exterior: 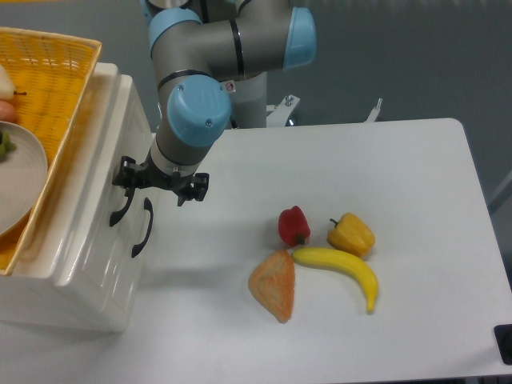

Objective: Slide the top white drawer open
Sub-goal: 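Lower the gripper onto the upper drawer's black handle and hook it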

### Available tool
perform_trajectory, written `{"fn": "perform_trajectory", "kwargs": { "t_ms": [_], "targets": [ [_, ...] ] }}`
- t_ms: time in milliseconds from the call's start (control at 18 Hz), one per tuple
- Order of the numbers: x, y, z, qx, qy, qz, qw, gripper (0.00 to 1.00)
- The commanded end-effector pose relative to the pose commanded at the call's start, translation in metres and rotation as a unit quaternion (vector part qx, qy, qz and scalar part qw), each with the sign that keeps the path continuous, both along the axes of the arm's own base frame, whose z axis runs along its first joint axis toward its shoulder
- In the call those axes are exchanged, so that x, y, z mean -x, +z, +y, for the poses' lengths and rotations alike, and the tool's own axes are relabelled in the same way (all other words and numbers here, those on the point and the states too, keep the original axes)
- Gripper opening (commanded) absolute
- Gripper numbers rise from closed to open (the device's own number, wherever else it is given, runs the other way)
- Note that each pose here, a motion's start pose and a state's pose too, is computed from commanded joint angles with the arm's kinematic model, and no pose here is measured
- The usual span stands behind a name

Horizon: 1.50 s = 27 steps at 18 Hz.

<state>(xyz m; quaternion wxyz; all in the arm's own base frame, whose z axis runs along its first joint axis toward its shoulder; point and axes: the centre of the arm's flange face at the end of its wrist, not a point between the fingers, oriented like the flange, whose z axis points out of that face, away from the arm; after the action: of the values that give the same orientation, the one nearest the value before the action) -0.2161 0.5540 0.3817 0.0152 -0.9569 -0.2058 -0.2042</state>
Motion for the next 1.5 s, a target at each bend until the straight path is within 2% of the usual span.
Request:
{"fn": "perform_trajectory", "kwargs": {
  "t_ms": [1500],
  "targets": [
    [-0.005,-0.012,0.006,0.008,-0.009,-0.003,0.9999,1.00]
  ]
}}
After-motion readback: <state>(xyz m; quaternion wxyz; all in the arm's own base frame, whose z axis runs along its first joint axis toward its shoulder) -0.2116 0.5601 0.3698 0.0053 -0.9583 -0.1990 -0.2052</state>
